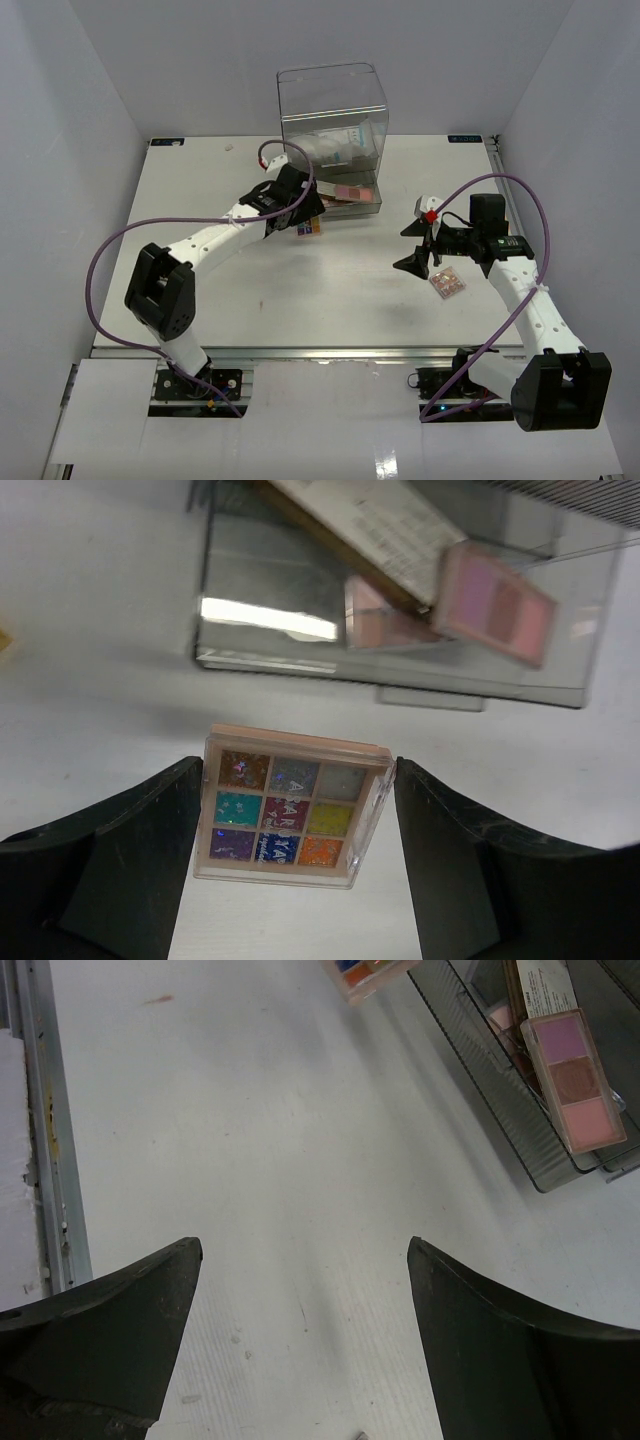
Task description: Organize the makeup
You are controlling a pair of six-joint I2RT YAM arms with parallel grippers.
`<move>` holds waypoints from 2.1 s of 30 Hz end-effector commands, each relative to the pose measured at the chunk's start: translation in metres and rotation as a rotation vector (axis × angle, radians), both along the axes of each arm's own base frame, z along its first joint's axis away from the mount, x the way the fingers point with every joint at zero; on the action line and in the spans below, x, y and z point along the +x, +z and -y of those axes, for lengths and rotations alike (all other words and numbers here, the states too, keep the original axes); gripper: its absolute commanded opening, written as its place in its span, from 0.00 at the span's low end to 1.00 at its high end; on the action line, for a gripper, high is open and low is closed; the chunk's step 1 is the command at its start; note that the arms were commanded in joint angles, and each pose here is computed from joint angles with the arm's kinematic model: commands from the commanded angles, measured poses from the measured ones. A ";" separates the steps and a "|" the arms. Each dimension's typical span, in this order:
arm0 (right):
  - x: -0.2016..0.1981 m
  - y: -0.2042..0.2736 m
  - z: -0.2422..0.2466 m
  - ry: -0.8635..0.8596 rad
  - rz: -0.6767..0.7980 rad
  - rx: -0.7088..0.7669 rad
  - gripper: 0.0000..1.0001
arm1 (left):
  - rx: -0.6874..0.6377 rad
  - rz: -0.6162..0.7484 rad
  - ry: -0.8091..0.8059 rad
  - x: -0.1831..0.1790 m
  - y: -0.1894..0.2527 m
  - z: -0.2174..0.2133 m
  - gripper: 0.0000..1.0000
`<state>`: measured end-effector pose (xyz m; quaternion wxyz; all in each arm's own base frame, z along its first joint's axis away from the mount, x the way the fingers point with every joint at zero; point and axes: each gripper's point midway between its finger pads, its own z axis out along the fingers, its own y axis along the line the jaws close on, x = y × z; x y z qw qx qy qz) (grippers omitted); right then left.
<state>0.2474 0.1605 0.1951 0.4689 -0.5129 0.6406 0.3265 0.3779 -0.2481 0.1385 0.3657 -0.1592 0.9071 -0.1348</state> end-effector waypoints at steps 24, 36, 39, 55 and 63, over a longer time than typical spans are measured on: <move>-0.002 -0.006 0.001 0.010 0.027 -0.005 0.90 | -0.160 0.434 0.044 0.101 0.092 0.017 0.25; -0.004 -0.005 0.000 0.019 0.028 0.004 0.90 | -0.122 0.462 0.078 0.109 0.075 0.011 0.27; -0.004 -0.005 0.000 0.021 0.026 0.005 0.90 | -0.104 0.458 0.083 0.112 0.069 0.010 0.28; -0.004 -0.006 0.000 0.021 0.024 0.005 0.90 | -0.064 0.410 0.084 0.103 0.035 0.002 0.34; -0.004 -0.008 0.000 0.020 0.018 0.004 0.90 | -0.050 0.404 0.072 0.101 0.033 0.002 0.72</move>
